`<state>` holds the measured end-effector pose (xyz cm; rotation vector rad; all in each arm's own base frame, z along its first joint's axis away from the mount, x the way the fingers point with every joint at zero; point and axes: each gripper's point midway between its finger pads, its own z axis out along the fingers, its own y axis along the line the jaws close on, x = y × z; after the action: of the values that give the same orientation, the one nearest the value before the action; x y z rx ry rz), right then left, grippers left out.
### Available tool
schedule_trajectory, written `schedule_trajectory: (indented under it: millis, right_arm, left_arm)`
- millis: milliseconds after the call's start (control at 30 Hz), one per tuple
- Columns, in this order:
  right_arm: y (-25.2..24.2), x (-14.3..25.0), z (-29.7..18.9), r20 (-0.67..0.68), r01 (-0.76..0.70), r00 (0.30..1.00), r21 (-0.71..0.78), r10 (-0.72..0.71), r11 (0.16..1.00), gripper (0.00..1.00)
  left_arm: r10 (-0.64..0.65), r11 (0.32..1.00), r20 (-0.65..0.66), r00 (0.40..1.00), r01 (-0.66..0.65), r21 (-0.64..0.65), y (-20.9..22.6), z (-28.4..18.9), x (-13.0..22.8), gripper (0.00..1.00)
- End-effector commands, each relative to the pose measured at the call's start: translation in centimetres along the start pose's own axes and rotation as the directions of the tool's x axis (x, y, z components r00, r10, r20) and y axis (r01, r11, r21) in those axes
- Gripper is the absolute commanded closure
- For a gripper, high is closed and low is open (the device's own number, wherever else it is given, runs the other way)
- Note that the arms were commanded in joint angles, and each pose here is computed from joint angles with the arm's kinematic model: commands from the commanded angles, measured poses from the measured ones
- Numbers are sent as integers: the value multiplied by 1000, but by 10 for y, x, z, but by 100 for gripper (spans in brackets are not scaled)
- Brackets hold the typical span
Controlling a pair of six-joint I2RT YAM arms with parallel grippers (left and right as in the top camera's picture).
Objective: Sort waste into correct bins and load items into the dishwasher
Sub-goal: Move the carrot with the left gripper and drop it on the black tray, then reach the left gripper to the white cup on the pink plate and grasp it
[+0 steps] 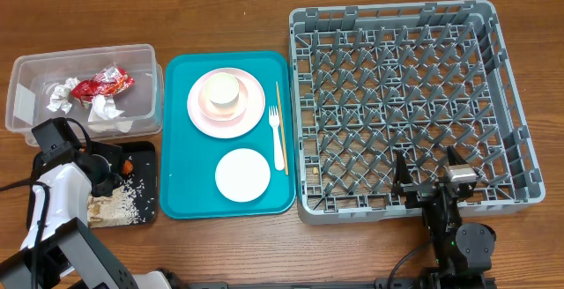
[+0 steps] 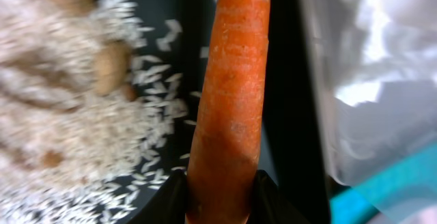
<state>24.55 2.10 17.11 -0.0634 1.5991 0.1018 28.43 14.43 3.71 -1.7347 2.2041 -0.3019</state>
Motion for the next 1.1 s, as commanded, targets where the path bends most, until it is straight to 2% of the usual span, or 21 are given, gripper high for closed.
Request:
schedule_trajectory:
  millis: [0, 167, 333, 400, 500, 600, 833, 967, 1067]
  right_arm:
    - [0, 1, 0, 6, 4, 1000, 0, -4, 1000, 0]
    - [0, 1, 0, 5, 4, 1000, 0, -4, 1000, 0]
    - [0, 1, 0, 5, 4, 1000, 0, -4, 1000, 0]
    - [0, 1, 0, 5, 4, 1000, 0, -4, 1000, 0]
    - [0, 1, 0, 5, 4, 1000, 0, -4, 1000, 0]
    - [0, 1, 0, 5, 4, 1000, 0, -4, 1000, 0]
    - [0, 1, 0, 6, 4, 1000, 0, -4, 1000, 0]
    - [0, 1, 0, 5, 4, 1000, 0, -4, 1000, 0]
    - [0, 1, 0, 5, 4, 1000, 1, -4, 1000, 0]
  left_arm:
    - [170, 978, -17, 985, -167, 122, -28, -14, 0, 48]
    - [216, 967, 28, 976, -218, 128, -37, -40, -6, 35]
    - [252, 951, 86, 964, -263, 162, -50, -79, -8, 35]
    - [300, 925, 109, 948, -317, 211, -63, -99, -2, 35]
    - [418, 839, 155, 895, -446, 312, -89, -131, 18, 34]
    - [531, 748, 190, 826, -562, 352, -109, -151, 43, 41]
    - [713, 613, 181, 678, -727, 309, -151, -163, 105, 41]
    - [759, 573, 184, 624, -776, 263, -175, -157, 129, 39]
    - [797, 544, 152, 585, -804, 242, -193, -138, 152, 42]
